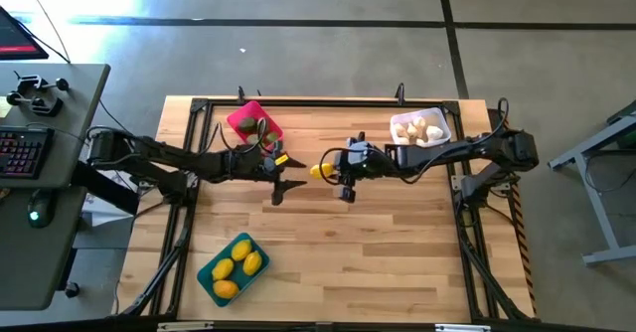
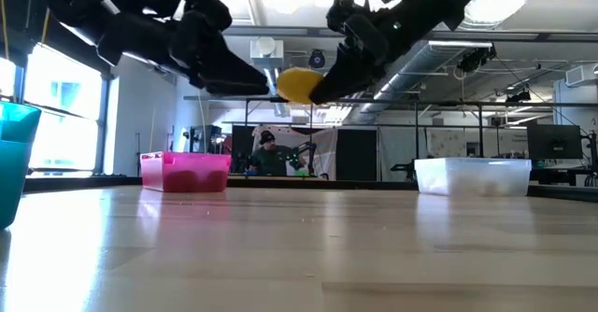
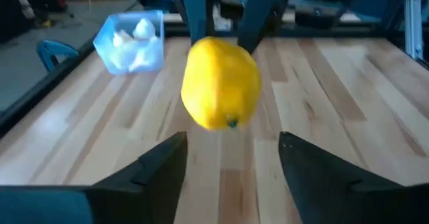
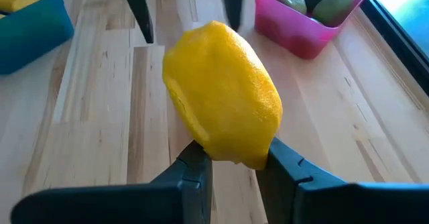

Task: Sort produce into baskets
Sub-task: Put the yellow lemon in the blue bin

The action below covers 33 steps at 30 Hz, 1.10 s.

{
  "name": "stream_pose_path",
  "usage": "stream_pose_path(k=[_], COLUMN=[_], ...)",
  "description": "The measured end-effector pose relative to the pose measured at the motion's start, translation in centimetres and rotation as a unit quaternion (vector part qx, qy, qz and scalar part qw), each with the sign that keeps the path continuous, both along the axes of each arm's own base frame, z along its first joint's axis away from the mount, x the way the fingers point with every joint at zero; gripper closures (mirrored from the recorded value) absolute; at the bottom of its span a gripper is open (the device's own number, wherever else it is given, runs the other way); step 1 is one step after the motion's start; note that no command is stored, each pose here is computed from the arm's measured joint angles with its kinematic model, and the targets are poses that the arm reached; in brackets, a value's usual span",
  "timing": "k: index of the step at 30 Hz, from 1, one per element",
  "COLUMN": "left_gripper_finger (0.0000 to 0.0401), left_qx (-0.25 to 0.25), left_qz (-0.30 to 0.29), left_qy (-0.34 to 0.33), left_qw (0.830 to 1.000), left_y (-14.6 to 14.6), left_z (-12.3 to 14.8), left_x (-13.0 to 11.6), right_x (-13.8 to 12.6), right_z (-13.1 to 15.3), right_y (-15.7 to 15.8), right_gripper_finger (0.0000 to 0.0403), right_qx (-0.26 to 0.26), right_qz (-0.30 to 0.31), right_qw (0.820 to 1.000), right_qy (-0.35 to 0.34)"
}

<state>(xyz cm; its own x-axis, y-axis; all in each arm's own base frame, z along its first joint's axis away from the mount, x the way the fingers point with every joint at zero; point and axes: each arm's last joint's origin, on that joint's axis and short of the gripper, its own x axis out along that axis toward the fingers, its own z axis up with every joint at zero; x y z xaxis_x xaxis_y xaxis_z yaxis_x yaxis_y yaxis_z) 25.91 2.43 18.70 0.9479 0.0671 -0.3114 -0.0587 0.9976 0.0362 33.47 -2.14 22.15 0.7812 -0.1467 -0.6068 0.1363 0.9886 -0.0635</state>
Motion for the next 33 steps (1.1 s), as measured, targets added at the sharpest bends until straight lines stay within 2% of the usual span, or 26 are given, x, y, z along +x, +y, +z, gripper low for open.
stream_pose_path(k=[6, 10, 18, 22, 33], left_gripper_finger=[0.0154, 0.0153, 0.0159, 0.0178, 0.0266], left_qx=[0.004, 0.001, 0.030, 0.030, 0.028], left_qz=[0.005, 0.004, 0.001, 0.002, -0.002], left_qy=[-0.030, -0.034, -0.024, -0.022, -0.020], left_qw=[1.000, 0.999, 0.999, 0.999, 0.999], left_y=[0.1, 0.1, -0.2, -0.2, -0.2], left_z=[0.1, 0.5, 0.5, 0.6, 0.6], left_x=[0.8, 1.9, 4.2, 4.4, 4.4], right_x=[0.2, 0.2, 0.3, 0.3, 0.3], right_z=[0.2, 0.3, 0.3, 0.3, 0.3], right_y=[0.0, -0.1, -0.1, 0.0, -0.1], right_gripper_finger=[0.0330, 0.0330, 0.0330, 0.0330, 0.0324], right_qx=[0.000, 0.000, 0.001, -0.001, -0.012], right_qz=[0.000, -0.001, 0.001, 0.003, 0.011], right_qw=[1.000, 1.000, 1.000, 1.000, 1.000], right_qy=[-0.014, -0.017, -0.021, -0.021, -0.018])
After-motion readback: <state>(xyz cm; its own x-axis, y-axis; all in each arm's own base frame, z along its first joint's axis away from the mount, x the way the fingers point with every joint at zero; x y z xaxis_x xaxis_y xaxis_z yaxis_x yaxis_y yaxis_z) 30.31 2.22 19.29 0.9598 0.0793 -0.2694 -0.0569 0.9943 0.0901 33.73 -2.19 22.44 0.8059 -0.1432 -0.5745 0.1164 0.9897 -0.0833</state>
